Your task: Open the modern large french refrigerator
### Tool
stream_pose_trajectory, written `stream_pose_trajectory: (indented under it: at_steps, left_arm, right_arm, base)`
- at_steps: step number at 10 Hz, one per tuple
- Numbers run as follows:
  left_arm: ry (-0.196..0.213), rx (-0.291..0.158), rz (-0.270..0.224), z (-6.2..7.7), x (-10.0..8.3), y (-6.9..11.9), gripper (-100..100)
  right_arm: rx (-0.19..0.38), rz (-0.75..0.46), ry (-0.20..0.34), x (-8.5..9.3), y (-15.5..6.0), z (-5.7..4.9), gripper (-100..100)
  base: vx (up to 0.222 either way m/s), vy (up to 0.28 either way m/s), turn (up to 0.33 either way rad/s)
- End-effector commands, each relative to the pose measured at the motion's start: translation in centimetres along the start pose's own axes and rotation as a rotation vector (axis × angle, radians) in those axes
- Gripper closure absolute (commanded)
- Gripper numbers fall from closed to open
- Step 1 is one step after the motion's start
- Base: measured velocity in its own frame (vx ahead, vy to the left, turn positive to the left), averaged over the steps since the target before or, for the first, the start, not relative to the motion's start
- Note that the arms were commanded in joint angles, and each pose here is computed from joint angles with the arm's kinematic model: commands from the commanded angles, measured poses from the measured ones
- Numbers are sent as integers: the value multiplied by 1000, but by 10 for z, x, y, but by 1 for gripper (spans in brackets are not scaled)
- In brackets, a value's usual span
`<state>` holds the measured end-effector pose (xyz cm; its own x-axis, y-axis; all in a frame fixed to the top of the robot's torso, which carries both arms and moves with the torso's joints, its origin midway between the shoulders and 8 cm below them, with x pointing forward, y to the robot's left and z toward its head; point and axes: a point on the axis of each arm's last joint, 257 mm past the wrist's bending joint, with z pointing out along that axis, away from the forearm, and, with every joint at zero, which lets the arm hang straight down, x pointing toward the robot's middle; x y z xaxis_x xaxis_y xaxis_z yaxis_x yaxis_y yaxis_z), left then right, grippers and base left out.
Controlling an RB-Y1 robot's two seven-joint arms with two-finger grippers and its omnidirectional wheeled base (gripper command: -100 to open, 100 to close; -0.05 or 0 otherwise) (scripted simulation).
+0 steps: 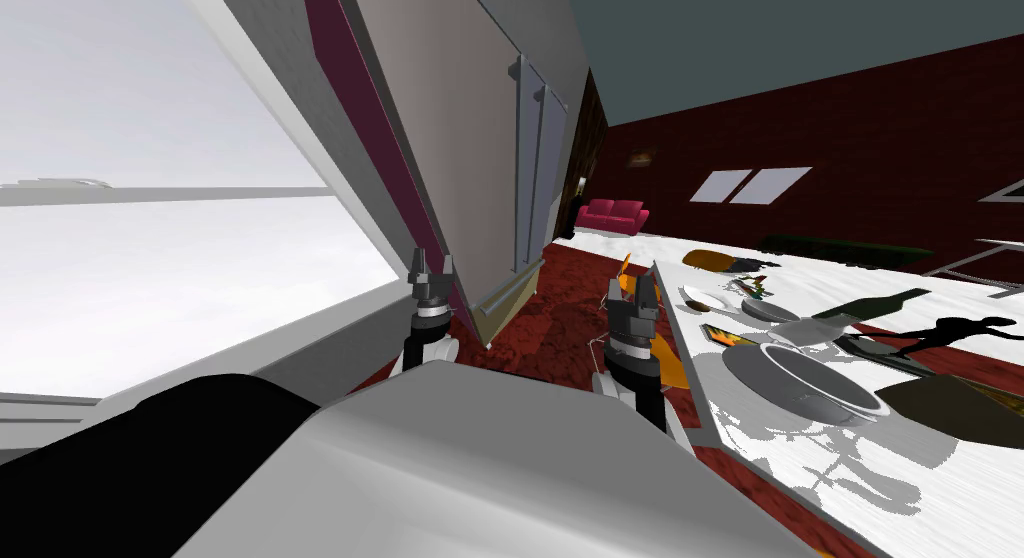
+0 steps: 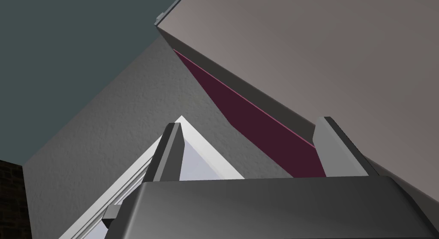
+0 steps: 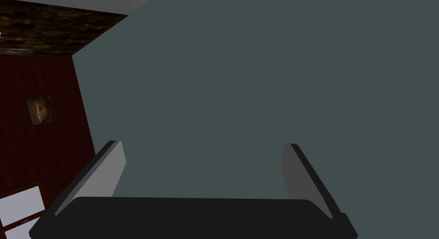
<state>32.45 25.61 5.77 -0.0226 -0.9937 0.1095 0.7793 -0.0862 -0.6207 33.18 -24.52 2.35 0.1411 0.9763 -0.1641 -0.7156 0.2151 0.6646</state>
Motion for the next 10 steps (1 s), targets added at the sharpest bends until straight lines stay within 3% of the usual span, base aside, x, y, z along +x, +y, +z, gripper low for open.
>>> stream_pose_trajectory:
  at_steps: [1, 9, 10]
  left_arm:
    - [0, 0, 0, 0, 0, 0, 0]
    - [0, 0, 0, 0, 0, 0, 0]
    - [24, -11, 3, -1, 2, 4, -100]
  right_arm:
    - [0, 0, 0, 0, 0, 0, 0]
    - [0, 0, 0, 0, 0, 0, 0]
    - [0, 0, 0, 0, 0, 0, 0]
  base:
    - [0, 0, 0]
    - [0, 0, 0]
    - [25, -9, 0]
